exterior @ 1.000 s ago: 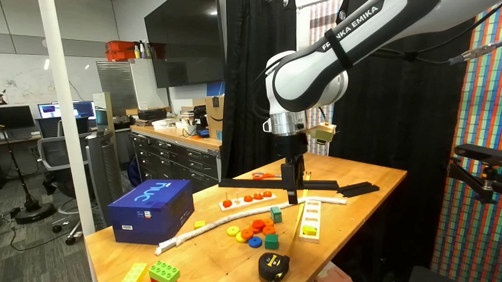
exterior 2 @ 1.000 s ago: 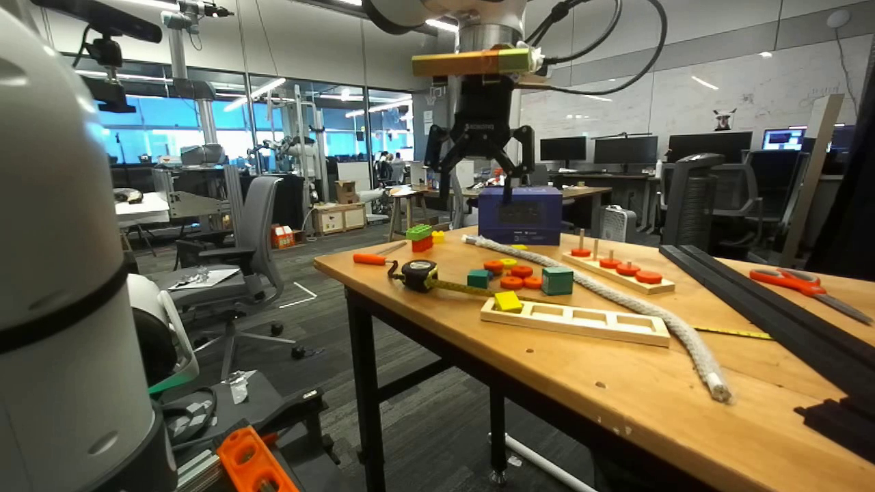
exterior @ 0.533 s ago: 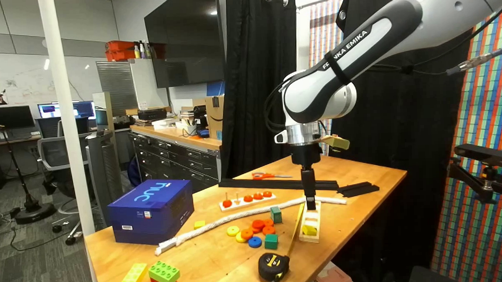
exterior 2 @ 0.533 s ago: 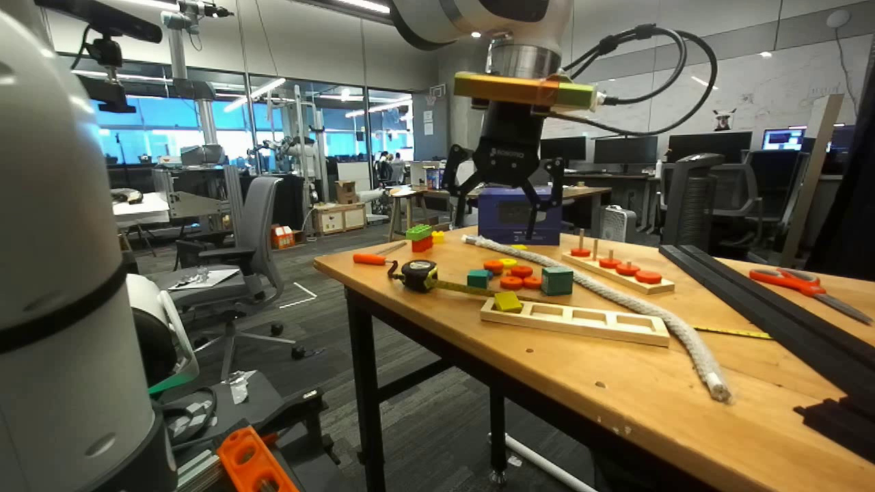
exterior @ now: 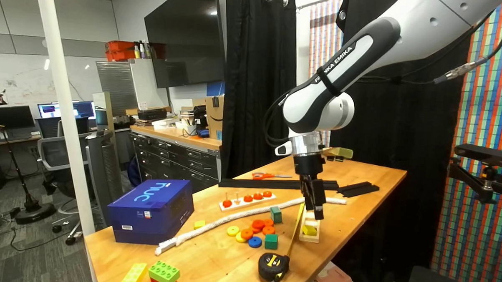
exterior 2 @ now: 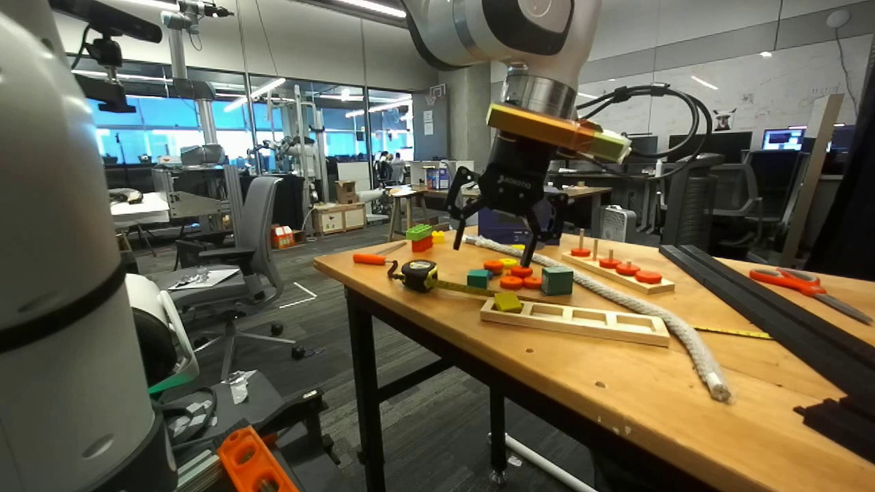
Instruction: Put the square yellow block properly in the wooden board
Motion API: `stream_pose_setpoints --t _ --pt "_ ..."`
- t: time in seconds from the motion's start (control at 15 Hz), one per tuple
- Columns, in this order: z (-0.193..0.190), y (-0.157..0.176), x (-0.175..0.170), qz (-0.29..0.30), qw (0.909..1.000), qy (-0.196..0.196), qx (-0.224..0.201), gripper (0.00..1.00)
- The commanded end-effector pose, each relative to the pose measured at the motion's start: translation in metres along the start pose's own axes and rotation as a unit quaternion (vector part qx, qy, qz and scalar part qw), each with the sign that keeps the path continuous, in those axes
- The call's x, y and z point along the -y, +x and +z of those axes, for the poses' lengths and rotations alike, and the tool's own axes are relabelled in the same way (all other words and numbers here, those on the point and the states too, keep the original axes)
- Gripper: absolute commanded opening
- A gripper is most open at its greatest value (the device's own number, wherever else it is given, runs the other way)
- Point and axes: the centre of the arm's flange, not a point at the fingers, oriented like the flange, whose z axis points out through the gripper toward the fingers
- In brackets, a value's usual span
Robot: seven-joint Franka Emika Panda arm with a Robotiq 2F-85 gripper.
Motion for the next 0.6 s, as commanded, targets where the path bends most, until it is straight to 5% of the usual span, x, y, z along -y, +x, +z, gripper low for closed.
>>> stream_pose_setpoints --t 0.0,0.53 --pt "0.003 -0.006 -0.009 -0.043 0.9988 0.015 -0.017 1.0" --pt "0.018 -0.012 -0.016 -0.12 0.9921 0.009 -0.035 1.0"
